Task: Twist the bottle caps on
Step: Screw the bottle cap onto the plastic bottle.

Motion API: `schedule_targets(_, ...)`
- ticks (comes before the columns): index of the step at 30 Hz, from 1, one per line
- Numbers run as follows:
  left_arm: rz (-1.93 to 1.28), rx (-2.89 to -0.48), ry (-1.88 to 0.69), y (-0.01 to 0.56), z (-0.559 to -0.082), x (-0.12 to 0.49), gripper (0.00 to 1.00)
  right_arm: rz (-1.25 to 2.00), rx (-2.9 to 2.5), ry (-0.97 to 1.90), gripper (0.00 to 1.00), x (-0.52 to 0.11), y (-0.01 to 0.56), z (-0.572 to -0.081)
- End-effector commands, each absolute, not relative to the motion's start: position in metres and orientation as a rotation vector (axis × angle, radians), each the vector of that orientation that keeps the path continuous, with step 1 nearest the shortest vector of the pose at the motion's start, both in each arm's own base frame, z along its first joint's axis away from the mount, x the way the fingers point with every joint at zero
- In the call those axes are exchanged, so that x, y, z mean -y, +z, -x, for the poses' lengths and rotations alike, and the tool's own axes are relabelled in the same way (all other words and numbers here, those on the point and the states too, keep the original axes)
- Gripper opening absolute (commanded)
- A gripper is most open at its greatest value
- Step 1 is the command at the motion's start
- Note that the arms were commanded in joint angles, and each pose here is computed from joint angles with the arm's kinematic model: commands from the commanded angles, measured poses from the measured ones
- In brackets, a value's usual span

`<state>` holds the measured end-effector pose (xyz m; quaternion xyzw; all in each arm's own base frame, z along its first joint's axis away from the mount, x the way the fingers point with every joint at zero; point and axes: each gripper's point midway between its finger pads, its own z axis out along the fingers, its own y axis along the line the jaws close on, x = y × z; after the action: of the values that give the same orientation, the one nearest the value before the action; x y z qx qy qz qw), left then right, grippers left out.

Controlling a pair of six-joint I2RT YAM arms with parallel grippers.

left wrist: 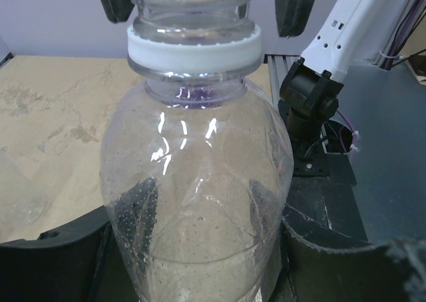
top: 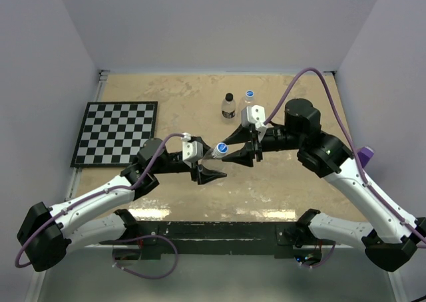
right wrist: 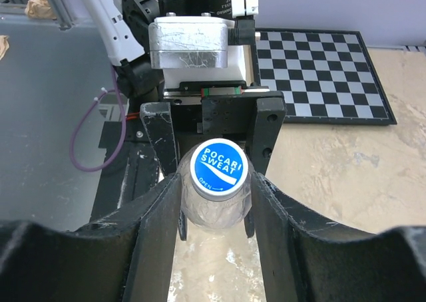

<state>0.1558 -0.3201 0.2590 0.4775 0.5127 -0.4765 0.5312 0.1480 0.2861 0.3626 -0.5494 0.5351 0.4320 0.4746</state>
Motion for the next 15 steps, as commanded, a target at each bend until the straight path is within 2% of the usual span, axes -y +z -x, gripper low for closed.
schedule_targets(1,-1.141,-1.127,-1.131,0.288,-0.156,0.322,0.00,1.350,-1.226,1.061,0.49,-0.286,0.385,-0.144)
schedule_targets(5,-1.148,-1.128,-1.136,0.287,-0.155,0.322,0.00,1.344,-1.229,1.051,0.50,-0.285,0.387,-0.144)
schedule_targets(11,-1.156,-1.133,-1.135,0.285,-0.155,0.322,0.00,1.325,-1.217,1.036,0.58,-0.283,0.396,-0.145)
schedule_targets(15,-1.162,-1.131,-1.139,0.285,-0.154,0.322,0.00,1.322,-1.212,1.039,0.57,-0.283,0.399,-0.144)
